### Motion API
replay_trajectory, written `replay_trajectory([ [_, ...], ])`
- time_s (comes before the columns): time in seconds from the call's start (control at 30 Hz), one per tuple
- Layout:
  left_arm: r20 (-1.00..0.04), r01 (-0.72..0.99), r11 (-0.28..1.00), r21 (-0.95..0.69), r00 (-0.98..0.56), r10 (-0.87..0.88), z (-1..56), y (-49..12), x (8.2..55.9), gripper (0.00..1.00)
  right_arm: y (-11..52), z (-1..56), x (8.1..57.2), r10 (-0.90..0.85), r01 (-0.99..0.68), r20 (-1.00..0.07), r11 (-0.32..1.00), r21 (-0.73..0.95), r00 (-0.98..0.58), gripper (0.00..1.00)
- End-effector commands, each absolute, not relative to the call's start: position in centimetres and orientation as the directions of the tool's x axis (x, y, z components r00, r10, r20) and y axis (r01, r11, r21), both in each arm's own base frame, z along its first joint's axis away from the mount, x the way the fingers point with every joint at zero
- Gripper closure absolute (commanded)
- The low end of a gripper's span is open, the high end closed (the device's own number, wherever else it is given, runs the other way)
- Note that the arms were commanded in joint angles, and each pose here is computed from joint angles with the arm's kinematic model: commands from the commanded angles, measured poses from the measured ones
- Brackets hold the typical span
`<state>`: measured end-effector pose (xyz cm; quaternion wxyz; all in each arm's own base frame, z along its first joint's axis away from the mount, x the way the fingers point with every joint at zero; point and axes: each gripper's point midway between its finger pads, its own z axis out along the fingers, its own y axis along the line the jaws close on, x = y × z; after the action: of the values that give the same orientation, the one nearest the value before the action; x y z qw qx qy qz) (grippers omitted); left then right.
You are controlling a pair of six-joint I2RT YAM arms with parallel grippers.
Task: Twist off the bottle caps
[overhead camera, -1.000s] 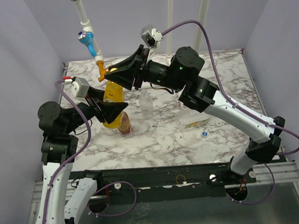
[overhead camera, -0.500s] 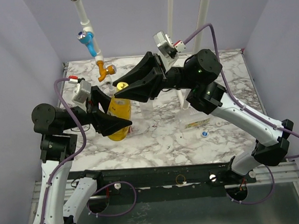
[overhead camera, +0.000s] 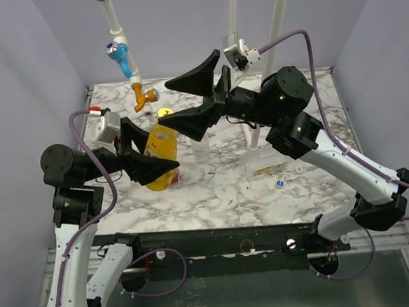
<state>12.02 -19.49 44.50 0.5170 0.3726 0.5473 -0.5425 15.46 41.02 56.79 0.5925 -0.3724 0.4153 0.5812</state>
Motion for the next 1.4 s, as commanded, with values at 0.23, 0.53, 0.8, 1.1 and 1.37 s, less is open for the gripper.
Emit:
replay_trajectory([
  [0.23,-0.991,0.881,0.472,-0.021,0.044,-0.126,43.3,-17.3,17.6,0.92,43.1,56.4,20.0,0.323,-0.933,-0.943,0.311,0.183,-0.078,0.00],
  [0.53,-0.993,0.874,0.485,-0.025,0.032,-0.110,42.5,-17.2,18.0,0.92,44.0,55.8,20.3,0.313,-0.933,-0.946,0.309,0.185,-0.084,0.20],
  [0.8,-0.993,0.873,0.485,-0.044,0.013,-0.115,42.3,-17.3,18.2,0.92,44.2,55.3,20.0,0.306,-0.939,-0.948,0.289,0.185,-0.093,0.35],
  [1.1,-0.989,0.871,0.482,-0.097,-0.031,-0.142,42.6,-17.4,18.2,0.92,44.2,55.0,19.1,0.311,-0.955,-0.947,0.246,0.167,-0.086,0.58],
  [1.37,-0.985,0.883,0.451,-0.134,-0.068,-0.160,43.0,-17.7,17.6,0.93,43.0,56.1,18.4,0.353,-0.961,-0.934,0.239,0.139,-0.047,0.99],
])
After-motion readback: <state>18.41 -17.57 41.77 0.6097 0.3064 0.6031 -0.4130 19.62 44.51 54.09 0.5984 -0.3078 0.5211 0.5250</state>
